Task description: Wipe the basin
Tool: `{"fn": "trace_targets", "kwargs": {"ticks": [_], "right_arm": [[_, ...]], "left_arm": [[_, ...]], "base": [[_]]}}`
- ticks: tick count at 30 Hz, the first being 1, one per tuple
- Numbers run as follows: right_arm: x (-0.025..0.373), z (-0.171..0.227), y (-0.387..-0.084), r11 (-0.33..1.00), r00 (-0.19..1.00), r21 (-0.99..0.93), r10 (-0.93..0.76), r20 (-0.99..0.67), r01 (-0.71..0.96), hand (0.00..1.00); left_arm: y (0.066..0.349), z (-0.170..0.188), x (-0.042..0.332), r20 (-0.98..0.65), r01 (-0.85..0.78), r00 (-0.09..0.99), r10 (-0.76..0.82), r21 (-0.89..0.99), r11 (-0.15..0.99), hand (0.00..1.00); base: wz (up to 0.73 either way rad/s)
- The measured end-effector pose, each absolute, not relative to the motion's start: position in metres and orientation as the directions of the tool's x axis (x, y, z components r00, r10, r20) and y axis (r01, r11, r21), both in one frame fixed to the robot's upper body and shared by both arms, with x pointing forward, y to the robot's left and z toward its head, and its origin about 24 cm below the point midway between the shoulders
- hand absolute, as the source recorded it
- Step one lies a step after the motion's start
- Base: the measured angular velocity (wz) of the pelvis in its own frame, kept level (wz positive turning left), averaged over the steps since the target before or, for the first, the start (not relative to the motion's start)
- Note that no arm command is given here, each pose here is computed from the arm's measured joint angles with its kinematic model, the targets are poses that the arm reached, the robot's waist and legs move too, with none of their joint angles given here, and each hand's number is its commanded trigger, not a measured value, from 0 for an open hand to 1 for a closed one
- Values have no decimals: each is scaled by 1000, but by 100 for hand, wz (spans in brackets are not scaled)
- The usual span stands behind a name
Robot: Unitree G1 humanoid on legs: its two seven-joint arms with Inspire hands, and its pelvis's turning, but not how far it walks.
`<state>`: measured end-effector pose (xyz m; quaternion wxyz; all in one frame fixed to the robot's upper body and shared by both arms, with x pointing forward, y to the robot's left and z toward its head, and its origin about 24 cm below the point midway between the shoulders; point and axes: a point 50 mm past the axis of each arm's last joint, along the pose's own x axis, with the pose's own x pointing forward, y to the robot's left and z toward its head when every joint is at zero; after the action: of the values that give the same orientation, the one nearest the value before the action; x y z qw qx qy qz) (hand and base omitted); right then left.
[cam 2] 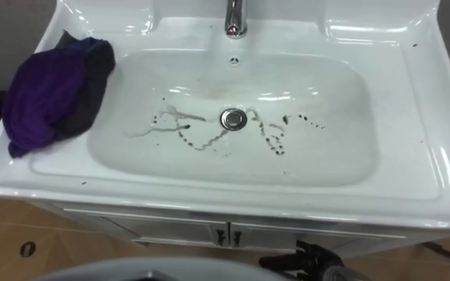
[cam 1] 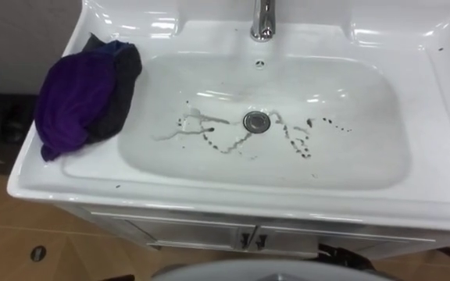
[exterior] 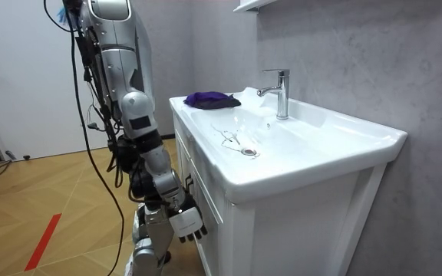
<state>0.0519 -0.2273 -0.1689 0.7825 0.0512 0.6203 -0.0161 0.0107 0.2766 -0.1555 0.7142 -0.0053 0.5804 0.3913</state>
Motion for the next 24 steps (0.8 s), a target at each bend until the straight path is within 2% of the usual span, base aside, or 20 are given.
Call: {"fn": "trace_targets", "kwargs": {"ticks": [6, 11, 15, 18, 24], "right_arm": [[51, -168, -233, 995, 231, 35, 14, -973, 88, 0], [48, -167, -239, 996, 228, 21, 0, -974, 89, 0], [47, -165, -243, 995, 235, 9, -14, -972, 95, 0], [47, -164, -247, 996, 236, -3, -23, -971, 85, 0], [45, -161, -255, 996, 254, -27, -49, -966, 87, 0]], "left_arm": [[308, -137, 19, -696, -666, -25, 718, 547, 507, 0], [341, -108, 41, -515, -741, 9, 857, 572, 352, 0], [358, -78, 65, -350, -828, 31, 936, 516, 220, 0], [370, -59, 78, -270, -892, -2, 963, 436, 120, 0], [378, -34, 95, -199, -948, 3, 980, 311, 66, 0]], "base": [[8], [6], [0], [0], [-1]]}}
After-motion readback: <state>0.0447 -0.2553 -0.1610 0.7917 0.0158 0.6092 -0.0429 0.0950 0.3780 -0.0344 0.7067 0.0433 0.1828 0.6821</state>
